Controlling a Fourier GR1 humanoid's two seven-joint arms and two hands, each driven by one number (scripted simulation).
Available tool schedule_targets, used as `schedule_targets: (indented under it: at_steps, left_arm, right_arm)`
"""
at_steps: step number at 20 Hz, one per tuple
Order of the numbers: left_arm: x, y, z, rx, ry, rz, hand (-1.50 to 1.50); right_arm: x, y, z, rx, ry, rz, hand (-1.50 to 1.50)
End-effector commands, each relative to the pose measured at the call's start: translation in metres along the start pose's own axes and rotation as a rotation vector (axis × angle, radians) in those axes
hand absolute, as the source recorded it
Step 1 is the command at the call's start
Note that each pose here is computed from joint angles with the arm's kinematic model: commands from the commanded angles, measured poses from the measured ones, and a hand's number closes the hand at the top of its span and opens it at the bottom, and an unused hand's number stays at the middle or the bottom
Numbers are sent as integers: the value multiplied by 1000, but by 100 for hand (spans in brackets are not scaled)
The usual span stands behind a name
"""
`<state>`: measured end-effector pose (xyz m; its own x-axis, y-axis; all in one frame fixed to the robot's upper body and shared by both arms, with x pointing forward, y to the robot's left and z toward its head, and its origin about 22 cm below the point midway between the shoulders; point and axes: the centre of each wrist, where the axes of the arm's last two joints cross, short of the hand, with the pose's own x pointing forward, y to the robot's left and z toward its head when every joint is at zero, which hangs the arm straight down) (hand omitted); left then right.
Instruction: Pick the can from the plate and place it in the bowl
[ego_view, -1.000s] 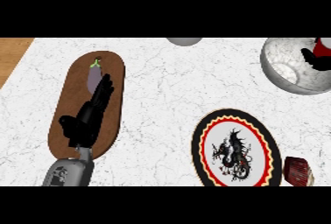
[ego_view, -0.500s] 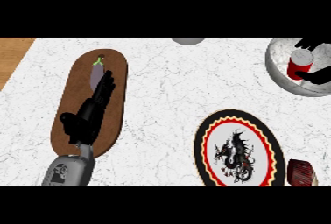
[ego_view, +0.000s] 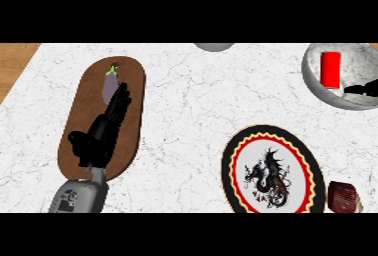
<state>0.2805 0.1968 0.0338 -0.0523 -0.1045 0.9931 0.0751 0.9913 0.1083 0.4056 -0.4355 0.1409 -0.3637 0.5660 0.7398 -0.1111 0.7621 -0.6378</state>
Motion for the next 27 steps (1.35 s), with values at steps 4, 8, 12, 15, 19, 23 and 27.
schedule_targets:
  at_steps: [4, 8, 12, 15, 19, 23, 27]
  left_arm:
    - [-1, -12, -6, -10, -3, -10, 0]
    - [-5, 3, 3, 10, 5, 10, 0]
    - [5, -5, 5, 2, -10, -7, 0]
    - [9, 16, -1, -17, -7, -21, 0]
    - [0, 19, 7, 31, 4, -8, 0]
    - [10, 4, -3, 4, 7, 16, 0]
    - [6, 12, 0, 5, 8, 10, 0]
  right_arm:
    - [12, -33, 2, -126, -46, -163, -150]
    - [3, -51, 29, -112, 13, -267, -150]
    - [7, -83, 53, -110, 19, -358, -150]
    - [4, -86, 63, -83, 45, -380, -150]
    - [-10, -82, 84, -57, 7, -437, -150]
    - [-10, -81, 83, -17, 11, -432, -150]
    - [-13, -88, 100, -26, 6, -424, -150]
